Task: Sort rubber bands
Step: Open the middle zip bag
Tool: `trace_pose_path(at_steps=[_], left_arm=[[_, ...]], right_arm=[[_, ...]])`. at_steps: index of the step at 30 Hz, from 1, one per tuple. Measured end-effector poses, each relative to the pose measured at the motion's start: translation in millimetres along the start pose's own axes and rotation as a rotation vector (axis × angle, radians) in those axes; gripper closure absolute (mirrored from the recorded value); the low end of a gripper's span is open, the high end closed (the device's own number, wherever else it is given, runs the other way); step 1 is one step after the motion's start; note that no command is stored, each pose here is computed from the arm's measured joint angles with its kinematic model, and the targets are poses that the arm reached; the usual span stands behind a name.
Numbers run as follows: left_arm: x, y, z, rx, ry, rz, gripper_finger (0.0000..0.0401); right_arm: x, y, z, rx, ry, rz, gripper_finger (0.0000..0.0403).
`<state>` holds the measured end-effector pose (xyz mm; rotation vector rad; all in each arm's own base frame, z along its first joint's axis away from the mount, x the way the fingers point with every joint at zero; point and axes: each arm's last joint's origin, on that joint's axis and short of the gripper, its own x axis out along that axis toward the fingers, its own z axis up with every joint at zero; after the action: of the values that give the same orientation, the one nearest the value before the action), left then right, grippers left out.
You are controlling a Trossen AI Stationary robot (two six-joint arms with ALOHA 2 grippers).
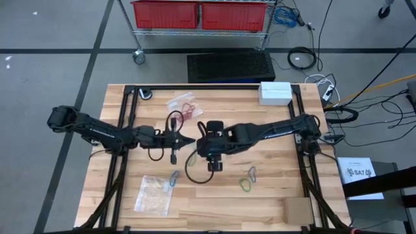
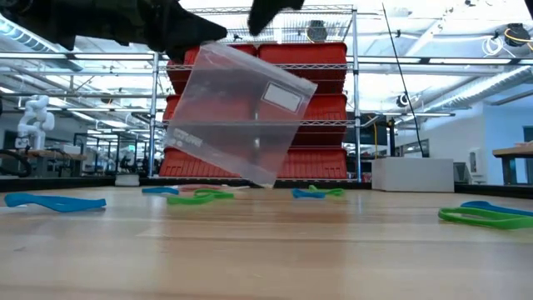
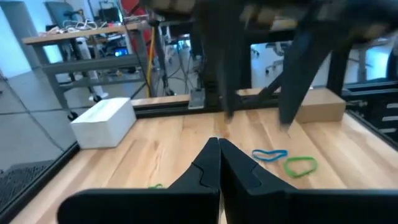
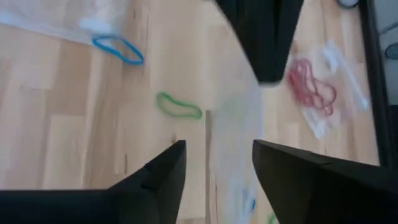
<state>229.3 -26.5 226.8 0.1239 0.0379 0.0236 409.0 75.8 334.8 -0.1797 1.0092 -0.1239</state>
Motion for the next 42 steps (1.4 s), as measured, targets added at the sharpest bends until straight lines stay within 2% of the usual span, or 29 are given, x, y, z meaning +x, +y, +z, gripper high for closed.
trace_pose_path(at_steps=[7,13,16,20,21,27,33,36,42], left_arm=[[-1,-7,1,0.018,-0.008,-0.033,0.0401],[-1,-7,1,0.019,-0.004,-0.034,0.0401],[-1,-8,-2,0.024,0.026,-0.038,0.0401],[-1,-8,-4,0.028,0.047,-0.037,0.0401],[-1,-8,-5,0.029,0.052,-0.035,0.0401],[-1,-7,-7,0.034,0.076,-0.029,0.0397],[-2,-6,-15,0.057,0.159,-0.03,0.035],[-3,-7,-17,0.05,0.179,-0.069,0.0316],[-3,-12,-14,-0.011,0.144,-0.132,0.0244]], right_arm=[[47,-8,-28,0.008,0.136,-0.081,0.0216],[76,-16,-33,0.045,0.061,-0.092,0.0233],[80,-13,-35,0.014,0.049,-0.092,0.0276],[75,0,-35,-0.049,0.042,-0.115,0.0377],[73,4,-36,-0.066,0.045,-0.128,0.0389],[54,19,-44,-0.064,0.084,-0.133,0.0401],[43,27,-47,-0.062,0.08,-0.19,0.0402],[43,26,-47,-0.061,0.076,-0.223,0.0402],[44,21,-48,-0.051,0.091,-0.258,0.0403]])
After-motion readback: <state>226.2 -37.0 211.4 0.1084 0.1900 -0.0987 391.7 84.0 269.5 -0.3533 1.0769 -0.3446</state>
